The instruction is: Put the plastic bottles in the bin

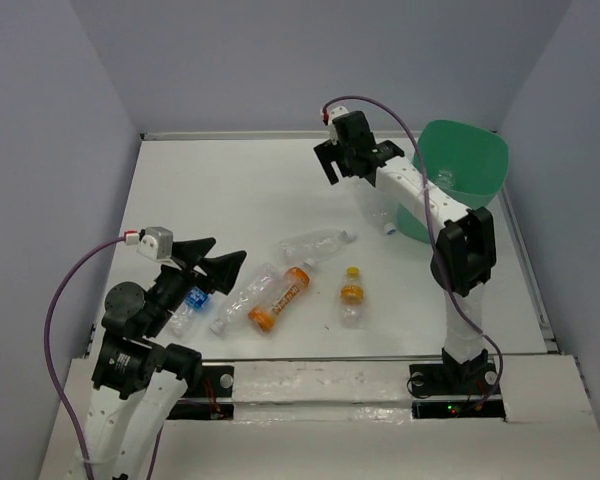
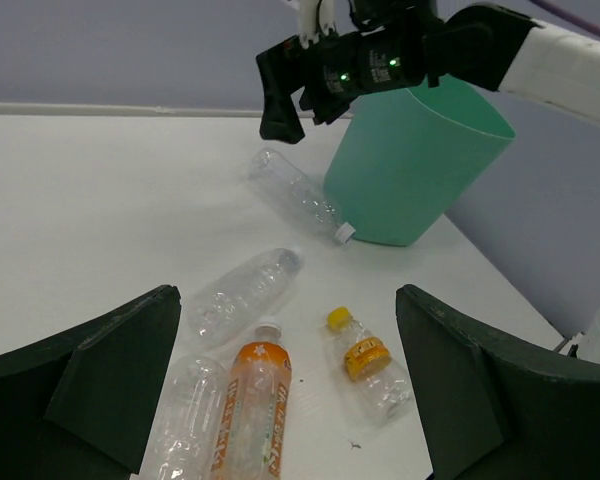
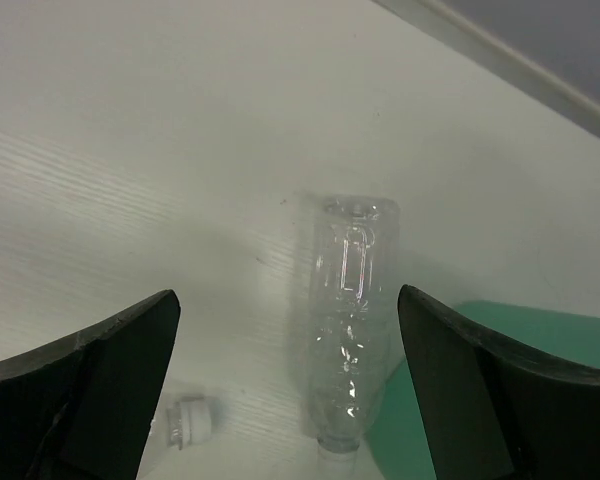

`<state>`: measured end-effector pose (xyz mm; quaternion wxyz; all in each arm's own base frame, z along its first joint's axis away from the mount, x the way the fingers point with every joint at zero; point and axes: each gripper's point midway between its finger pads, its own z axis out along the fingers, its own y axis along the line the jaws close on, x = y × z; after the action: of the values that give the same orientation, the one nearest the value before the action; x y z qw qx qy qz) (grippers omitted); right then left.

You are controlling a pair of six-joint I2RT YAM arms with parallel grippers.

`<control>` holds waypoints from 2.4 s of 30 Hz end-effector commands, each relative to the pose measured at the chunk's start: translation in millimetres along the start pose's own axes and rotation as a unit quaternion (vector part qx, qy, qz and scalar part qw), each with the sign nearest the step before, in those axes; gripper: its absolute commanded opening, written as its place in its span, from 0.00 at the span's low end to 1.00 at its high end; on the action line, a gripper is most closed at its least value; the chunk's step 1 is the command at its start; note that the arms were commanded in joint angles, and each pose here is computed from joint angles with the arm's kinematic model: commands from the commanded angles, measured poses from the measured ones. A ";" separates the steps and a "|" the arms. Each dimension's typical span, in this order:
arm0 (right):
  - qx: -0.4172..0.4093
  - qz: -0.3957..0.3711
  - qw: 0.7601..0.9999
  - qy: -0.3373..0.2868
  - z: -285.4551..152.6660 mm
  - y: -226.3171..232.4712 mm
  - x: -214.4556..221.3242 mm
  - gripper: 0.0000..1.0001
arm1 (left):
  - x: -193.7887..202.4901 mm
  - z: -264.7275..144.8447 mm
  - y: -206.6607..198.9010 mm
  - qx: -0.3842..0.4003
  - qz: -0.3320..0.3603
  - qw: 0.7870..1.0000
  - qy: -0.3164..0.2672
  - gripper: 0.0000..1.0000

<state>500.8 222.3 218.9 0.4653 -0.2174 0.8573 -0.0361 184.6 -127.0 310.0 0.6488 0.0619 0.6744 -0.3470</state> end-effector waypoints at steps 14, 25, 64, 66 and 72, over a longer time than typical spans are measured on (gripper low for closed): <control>0.112 -0.013 0.987 0.111 84.1 -35.1 80.6 0.94 | -0.2 7.9 0.7 0.002 0.005 1.000 0.006 0.99; 0.097 -0.021 0.986 0.134 122.3 -21.5 115.8 0.84 | 2.8 11.4 4.2 -0.003 0.004 1.000 0.015 0.99; 0.292 0.269 0.875 -0.279 -142.5 -280.7 -46.7 0.74 | -5.6 0.7 -5.3 0.017 0.012 1.000 -0.009 0.99; 0.285 0.276 0.874 -0.281 -145.3 -277.9 -46.2 0.99 | -5.3 1.0 -5.2 0.017 0.011 1.000 -0.008 0.99; 0.199 0.273 0.886 -0.318 -184.2 -232.8 -78.9 1.00 | -4.1 2.3 -4.7 0.017 0.011 1.000 -0.005 0.99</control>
<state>501.3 -19.9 366.6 0.6742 0.1410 0.7202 -0.0824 186.8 -126.7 307.0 0.6449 0.0624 0.6794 -0.3444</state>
